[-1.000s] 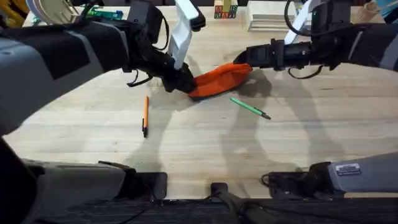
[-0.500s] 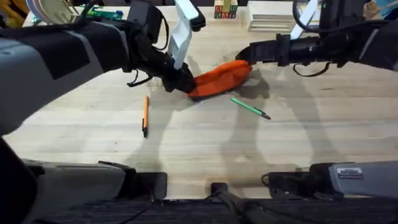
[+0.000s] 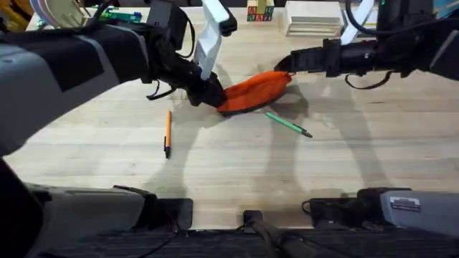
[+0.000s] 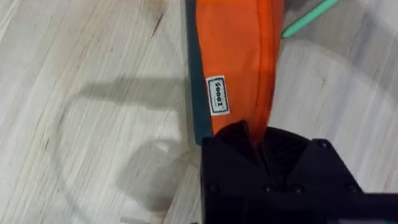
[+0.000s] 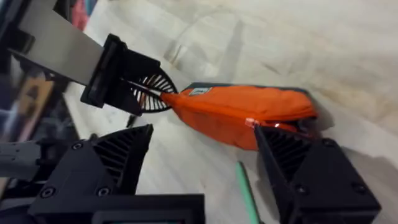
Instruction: Unzip the bag, pick up the pens from the table one at a time and place them inside, then zip the bag closed.
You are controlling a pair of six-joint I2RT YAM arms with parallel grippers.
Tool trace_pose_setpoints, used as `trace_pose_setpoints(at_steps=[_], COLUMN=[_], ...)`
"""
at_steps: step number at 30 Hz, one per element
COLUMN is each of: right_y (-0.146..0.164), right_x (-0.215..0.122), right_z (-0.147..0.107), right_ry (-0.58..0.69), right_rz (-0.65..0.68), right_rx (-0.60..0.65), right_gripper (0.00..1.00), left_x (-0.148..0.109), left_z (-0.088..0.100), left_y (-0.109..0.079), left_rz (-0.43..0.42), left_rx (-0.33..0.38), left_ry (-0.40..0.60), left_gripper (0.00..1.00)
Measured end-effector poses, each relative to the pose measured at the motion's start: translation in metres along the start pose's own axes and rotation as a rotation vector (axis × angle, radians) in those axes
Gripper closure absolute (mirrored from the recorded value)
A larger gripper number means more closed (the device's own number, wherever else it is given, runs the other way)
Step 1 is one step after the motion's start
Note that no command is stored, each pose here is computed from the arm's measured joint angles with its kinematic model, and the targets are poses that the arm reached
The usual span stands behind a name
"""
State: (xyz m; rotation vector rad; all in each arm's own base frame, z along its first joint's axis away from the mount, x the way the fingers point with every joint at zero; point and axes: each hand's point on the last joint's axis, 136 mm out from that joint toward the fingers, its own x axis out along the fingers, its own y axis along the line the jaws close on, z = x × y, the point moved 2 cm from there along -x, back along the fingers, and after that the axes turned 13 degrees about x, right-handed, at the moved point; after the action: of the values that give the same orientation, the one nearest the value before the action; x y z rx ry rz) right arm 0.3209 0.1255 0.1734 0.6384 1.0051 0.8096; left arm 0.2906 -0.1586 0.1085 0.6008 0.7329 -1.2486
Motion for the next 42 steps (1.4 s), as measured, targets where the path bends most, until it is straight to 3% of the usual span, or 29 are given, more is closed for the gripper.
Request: trace_pose_setpoints(at_steps=[10, 25, 42], right_y=[0.017, -0.018, -0.032], right_x=[-0.025, -0.058, -0.057], right_z=[0.020, 0.035, 0.021], right_ry=[-0.104, -0.201, -0.155], right_rz=[-0.121, -0.242, -0.299], right_rx=[-0.131, -0.054, 0.051], right_gripper=[0.005, 0.005, 0.006], left_x=[0.000, 0.000, 0.000], left_z=[0.000, 0.000, 0.000], left_y=[0.000, 0.000, 0.000], left_rz=[0.000, 0.000, 0.000], left_rx=[0.000, 0.000, 0.000], left_ry=[0.000, 0.000, 0.000], left_gripper=[0.958, 0.958, 0.958])
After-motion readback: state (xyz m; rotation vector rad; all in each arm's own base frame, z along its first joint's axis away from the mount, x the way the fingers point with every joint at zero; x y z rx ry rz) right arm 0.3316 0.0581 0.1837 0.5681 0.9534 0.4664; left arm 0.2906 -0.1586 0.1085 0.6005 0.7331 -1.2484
